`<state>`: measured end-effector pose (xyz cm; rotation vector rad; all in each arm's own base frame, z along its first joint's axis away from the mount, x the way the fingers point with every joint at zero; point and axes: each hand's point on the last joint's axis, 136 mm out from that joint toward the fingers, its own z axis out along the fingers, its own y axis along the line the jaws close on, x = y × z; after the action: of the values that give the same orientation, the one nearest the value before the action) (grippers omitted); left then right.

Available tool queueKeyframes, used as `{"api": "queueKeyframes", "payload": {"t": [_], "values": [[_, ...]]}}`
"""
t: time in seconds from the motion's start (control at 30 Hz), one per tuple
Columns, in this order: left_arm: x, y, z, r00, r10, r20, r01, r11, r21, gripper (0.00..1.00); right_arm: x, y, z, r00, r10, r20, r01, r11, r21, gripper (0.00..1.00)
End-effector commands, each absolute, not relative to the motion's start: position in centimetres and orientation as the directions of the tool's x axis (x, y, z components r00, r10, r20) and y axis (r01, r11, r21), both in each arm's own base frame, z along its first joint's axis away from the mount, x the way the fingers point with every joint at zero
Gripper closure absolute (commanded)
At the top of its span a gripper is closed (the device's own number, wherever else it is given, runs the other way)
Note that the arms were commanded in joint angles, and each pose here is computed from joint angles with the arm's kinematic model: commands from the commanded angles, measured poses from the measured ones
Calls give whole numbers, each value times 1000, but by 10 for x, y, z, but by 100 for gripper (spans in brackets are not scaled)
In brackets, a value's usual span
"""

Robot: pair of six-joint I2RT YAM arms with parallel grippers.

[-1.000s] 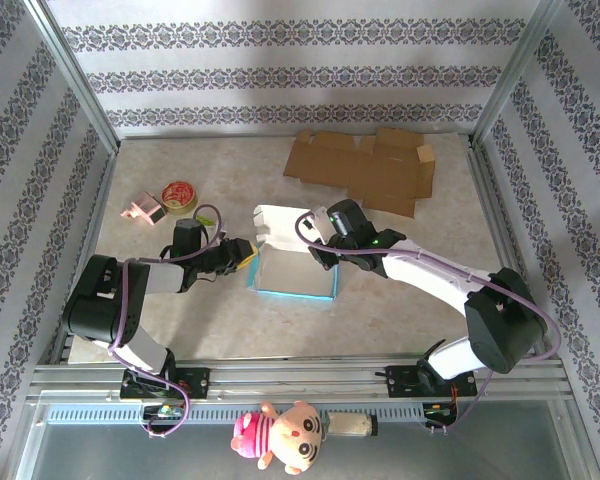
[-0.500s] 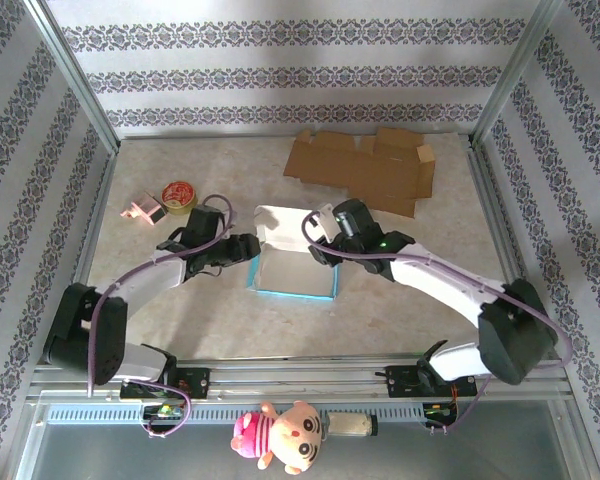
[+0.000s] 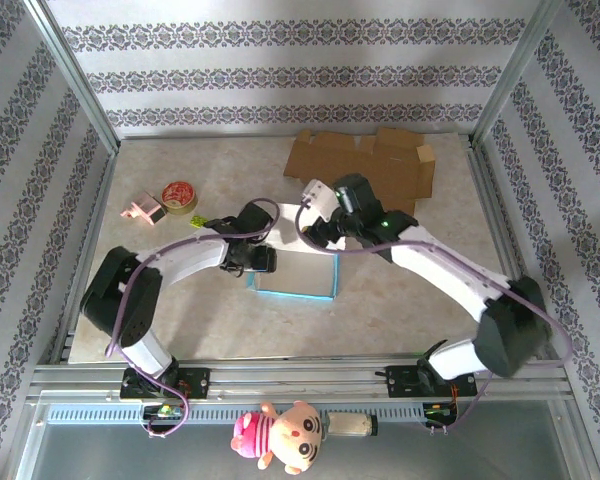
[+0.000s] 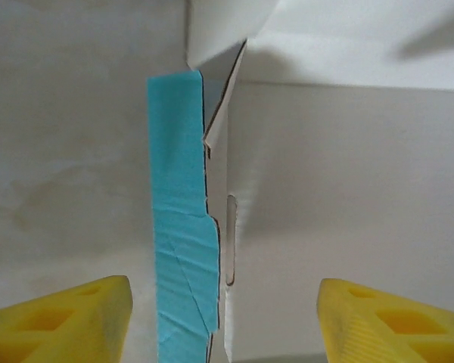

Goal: Fold the paper box

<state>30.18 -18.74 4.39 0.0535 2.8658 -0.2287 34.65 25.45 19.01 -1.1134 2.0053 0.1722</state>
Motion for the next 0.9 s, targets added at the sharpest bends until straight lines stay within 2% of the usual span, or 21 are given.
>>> {"api": "queueKeyframes", "payload": {"t": [0.0, 0.13, 0.27, 0.5, 0.7, 0.87], "values": [[299, -181, 37, -971, 50, -235, 72, 994, -83, 42, 344, 263, 168, -261, -714, -650, -828, 512, -230, 11], [301, -180, 38, -967, 58, -248, 77, 995, -70, 56, 348, 268, 149, -311, -726, -613, -836, 516, -186, 27], [304, -173, 47, -959, 77, -274, 88, 996, -30, 76, 349, 268, 141, -344, -717, -607, -827, 537, -165, 51], [315, -175, 69, -929, 104, -354, 124, 992, -32, 91, 340, 268, 133, -376, -694, -613, -808, 570, -150, 59], [318, -204, 71, -912, 133, -387, 212, 963, -168, 91, 334, 273, 132, -405, -660, -633, -800, 591, -104, 70], [310, -209, 48, -935, 143, -324, 213, 958, -191, 72, 334, 274, 128, -416, -655, -630, -790, 603, -106, 70]]}}
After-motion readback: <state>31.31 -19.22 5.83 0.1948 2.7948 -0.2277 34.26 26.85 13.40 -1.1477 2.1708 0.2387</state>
